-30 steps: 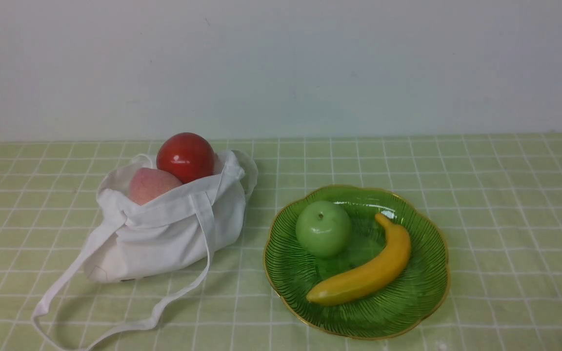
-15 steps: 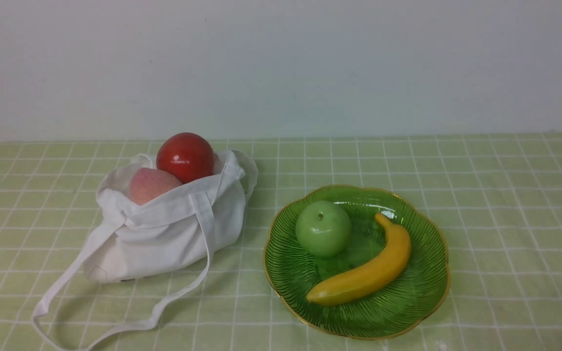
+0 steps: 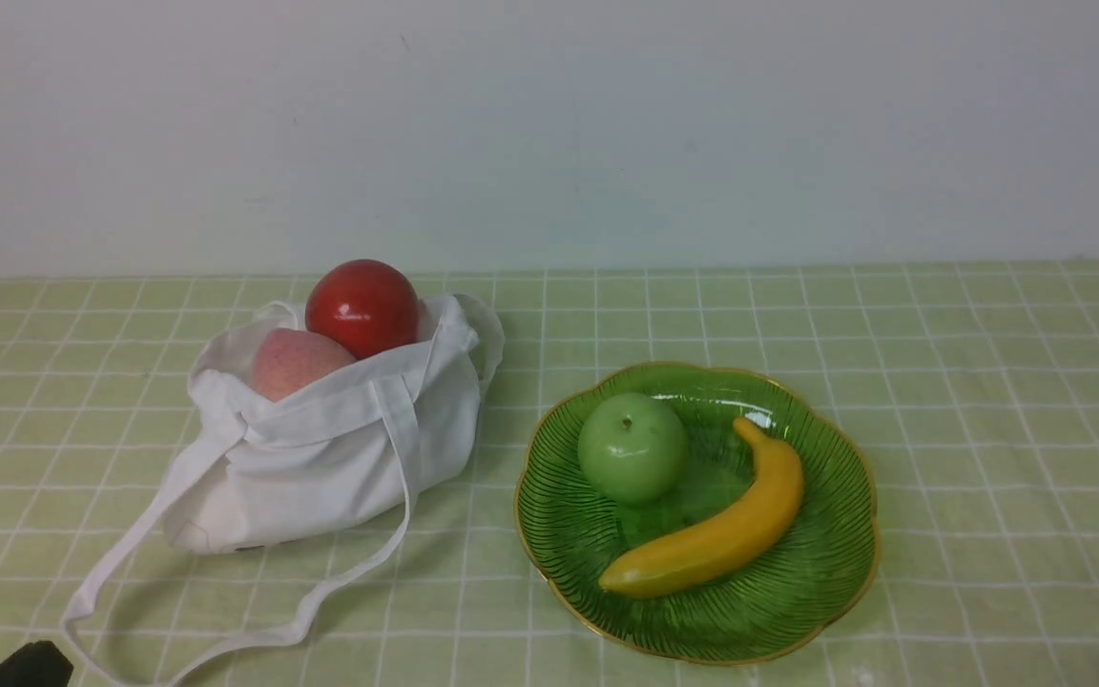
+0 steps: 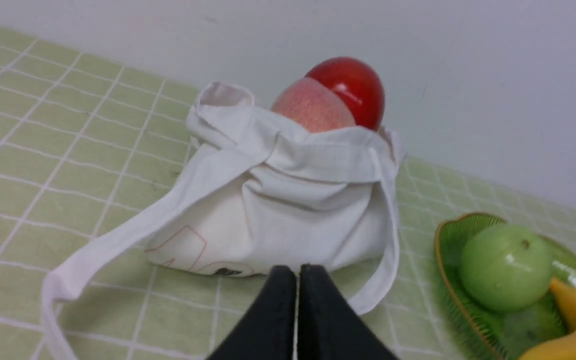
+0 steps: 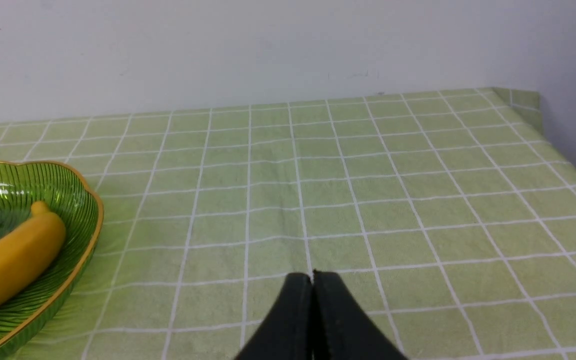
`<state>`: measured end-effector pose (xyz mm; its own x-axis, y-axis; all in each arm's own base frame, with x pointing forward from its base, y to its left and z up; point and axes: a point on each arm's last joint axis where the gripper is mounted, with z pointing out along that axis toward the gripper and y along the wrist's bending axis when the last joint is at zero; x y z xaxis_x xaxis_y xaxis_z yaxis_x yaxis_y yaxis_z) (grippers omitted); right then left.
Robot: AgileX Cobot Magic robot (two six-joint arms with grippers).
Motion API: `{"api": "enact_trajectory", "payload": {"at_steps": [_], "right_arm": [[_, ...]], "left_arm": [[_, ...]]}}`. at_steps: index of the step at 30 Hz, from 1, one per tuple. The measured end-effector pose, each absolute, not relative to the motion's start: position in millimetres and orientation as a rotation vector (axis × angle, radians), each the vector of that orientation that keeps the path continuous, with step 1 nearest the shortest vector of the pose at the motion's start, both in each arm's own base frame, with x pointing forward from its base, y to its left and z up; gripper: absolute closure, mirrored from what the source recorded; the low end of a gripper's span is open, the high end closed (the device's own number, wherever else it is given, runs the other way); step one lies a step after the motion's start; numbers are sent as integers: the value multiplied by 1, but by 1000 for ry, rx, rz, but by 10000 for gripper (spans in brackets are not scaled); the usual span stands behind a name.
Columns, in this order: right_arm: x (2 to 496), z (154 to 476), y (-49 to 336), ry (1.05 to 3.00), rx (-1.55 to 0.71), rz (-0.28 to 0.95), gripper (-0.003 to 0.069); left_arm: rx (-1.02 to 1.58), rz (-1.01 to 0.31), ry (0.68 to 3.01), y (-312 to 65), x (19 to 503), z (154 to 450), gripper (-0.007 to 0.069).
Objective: Take the fruit out of the bag on the green coffee tablecloth and place them on the plate.
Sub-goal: 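Reach into the white bag and grasp the apple with the left gripper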
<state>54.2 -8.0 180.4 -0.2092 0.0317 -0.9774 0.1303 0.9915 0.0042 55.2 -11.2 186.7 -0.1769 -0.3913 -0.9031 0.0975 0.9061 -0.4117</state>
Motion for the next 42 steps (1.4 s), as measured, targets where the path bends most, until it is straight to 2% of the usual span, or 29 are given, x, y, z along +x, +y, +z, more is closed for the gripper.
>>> {"api": "enact_trajectory", "payload": {"at_steps": [6, 12, 18, 20, 24, 27, 30, 35, 42], "right_arm": [[54, 180, -8, 1781, 120, -90, 674], [54, 180, -8, 1781, 121, -89, 674], [54, 180, -8, 1781, 122, -88, 674], [54, 180, -8, 1781, 122, -88, 674], [54, 180, -8, 1781, 122, -88, 674], [54, 180, -8, 1781, 122, -88, 674], [54, 180, -8, 1781, 122, -88, 674], [54, 180, -8, 1781, 122, -88, 674], [54, 180, -8, 1781, 122, -88, 674]], "left_arm": [[-322, -500, 1598, -9, 56, 195, 634], [-414, -514, 1381, 0, 55, 214, 634], [-249, -442, 1305, -4, 42, 278, 634], [-194, -431, 1369, -7, 44, 290, 634], [-17, -435, 1789, -25, 77, 320, 634], [45, -437, 2065, -32, 112, 321, 634], [77, -429, 2230, -36, 151, 328, 634], [158, -384, 2366, -39, 215, 333, 634], [291, -395, 2523, -47, 289, 336, 634]]}}
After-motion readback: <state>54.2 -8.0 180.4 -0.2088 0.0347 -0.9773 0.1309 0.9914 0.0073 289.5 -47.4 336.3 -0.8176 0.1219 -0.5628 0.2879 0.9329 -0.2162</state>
